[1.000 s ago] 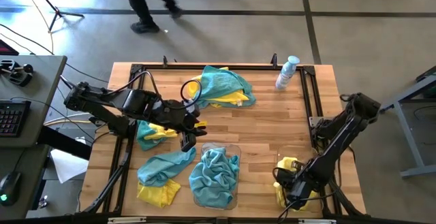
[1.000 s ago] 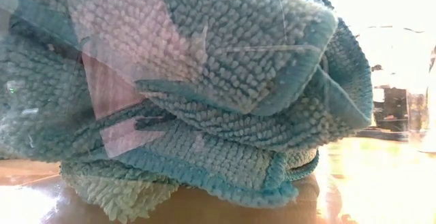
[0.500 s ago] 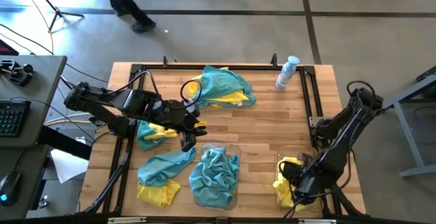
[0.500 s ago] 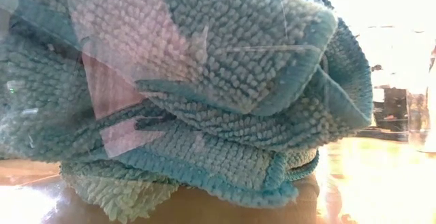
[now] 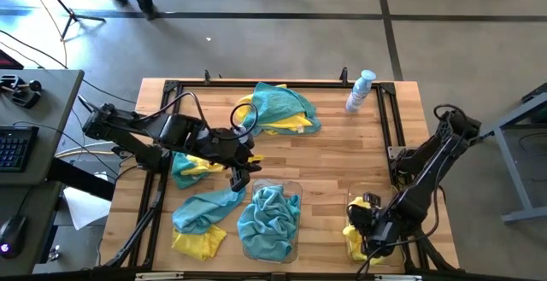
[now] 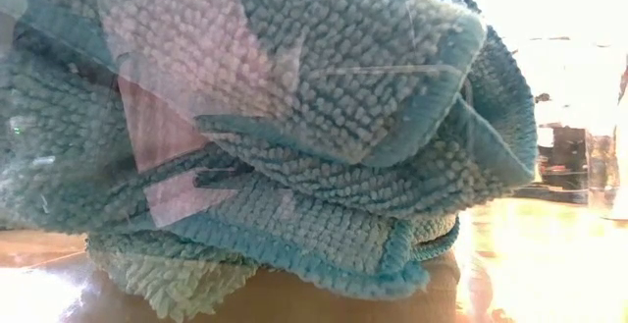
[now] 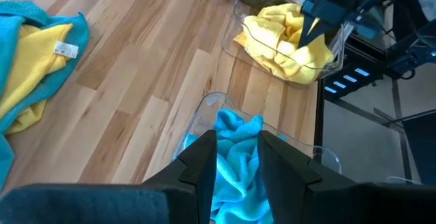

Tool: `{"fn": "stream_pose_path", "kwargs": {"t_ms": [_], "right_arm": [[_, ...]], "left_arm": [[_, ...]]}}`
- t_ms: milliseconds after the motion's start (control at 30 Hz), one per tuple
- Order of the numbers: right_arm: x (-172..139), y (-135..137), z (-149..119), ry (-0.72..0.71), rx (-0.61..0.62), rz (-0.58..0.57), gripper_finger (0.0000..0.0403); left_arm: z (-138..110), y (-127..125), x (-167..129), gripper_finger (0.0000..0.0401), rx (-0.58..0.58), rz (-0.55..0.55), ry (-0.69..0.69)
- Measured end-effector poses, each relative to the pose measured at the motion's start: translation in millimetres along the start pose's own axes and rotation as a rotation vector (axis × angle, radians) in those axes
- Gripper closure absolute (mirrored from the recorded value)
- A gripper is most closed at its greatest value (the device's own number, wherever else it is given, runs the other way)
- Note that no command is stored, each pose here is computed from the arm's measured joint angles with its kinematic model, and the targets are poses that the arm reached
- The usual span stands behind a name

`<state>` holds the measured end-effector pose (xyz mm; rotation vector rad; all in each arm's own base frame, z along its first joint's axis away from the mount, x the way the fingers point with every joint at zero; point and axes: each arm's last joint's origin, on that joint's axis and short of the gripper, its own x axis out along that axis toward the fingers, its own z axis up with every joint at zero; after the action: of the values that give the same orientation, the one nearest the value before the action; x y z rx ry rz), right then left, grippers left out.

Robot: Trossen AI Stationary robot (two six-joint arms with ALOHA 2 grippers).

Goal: Sort microfiber towel by color & place in baskets
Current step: Put the yellow towel into the right transparent bin

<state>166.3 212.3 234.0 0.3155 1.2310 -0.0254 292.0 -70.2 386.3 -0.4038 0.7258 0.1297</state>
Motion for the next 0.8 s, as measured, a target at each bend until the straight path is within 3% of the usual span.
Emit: {"fn": "stream_pose_path", "kwargs": {"t_ms": [267,467,800], "right_arm": [[37.7,-18.6,-16.8,-0.001,0.002,0.017,0.0403],[56.3,-35.9,-30.6,0.091,0.039,0.008,0.0403],[44.7,-25.4,-24.6,0.123,0.046,0.035,0.0403]], "left_arm": [[-0.2,-0.3,0.0,0.0307,-0.008,-0.009,0.007],[-0.3,-0.3,0.0,0.0307,-0.008,-0.012,0.009],[-0.3,-0.3,-0.2,0.0307,-0.008,-0.013,0.008]]}}
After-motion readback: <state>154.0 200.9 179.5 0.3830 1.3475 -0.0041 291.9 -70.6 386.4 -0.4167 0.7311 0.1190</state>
